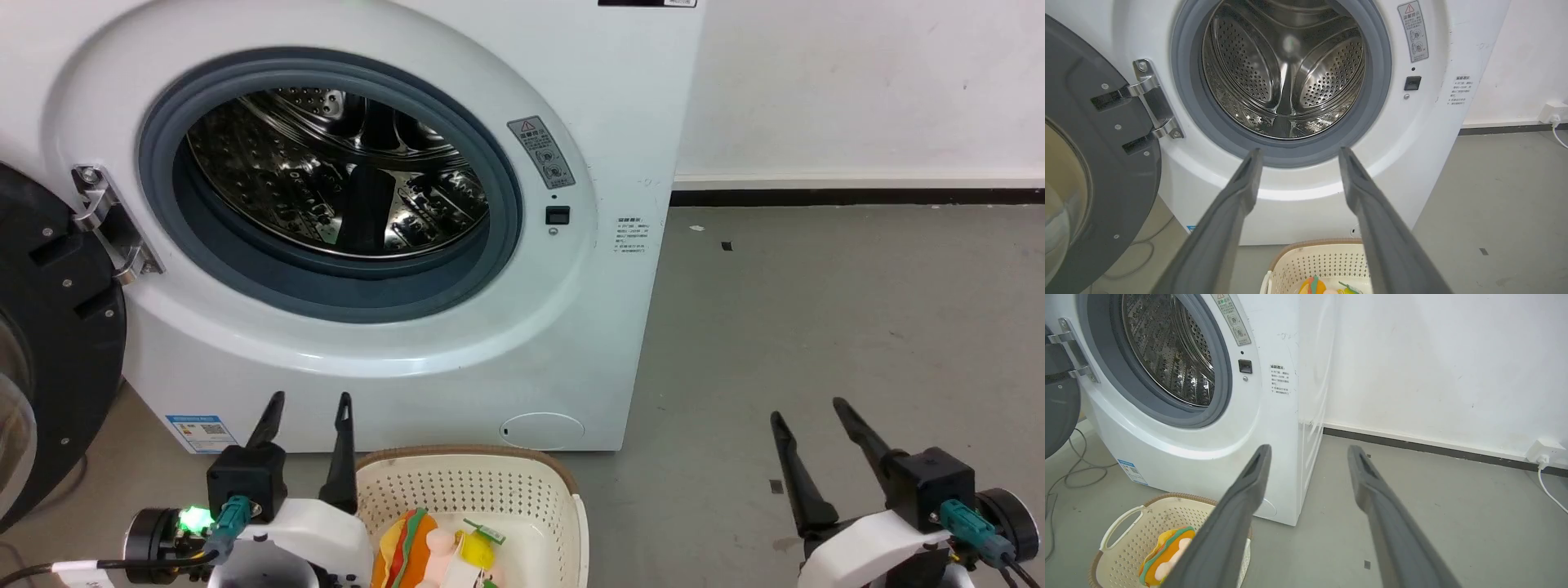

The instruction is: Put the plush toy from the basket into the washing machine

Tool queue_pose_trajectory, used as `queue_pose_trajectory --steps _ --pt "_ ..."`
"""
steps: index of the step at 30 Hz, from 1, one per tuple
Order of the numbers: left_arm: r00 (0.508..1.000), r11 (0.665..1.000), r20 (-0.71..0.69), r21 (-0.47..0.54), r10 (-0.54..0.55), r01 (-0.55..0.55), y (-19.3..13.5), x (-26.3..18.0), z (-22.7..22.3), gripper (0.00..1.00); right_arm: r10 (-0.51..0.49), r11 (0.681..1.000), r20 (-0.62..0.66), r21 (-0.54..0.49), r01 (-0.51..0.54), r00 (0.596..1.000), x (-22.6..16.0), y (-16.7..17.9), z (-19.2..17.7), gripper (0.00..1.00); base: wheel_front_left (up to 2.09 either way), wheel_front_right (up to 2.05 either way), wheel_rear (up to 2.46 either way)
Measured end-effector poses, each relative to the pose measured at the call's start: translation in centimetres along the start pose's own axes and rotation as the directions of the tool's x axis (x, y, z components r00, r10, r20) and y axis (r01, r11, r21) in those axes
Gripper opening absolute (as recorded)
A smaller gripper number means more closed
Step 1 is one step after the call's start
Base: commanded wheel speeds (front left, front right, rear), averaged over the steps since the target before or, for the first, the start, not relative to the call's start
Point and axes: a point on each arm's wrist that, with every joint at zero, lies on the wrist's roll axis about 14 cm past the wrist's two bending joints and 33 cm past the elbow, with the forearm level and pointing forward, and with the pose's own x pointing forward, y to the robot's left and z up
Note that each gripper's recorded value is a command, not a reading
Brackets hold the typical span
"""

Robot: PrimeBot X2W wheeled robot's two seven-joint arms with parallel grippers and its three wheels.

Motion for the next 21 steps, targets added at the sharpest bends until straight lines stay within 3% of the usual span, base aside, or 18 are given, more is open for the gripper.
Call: queue_pose_trajectory --steps 21 --pt "0.998 0.999 -0.052 -0.009 -0.045 0.045 -1.8 2.2 -2.4 1.00 -0.047 0.997 0.016 0.056 0.046 0.999 0.5 -1.6 -0.3 1.00 0.00 0.00 0.00"
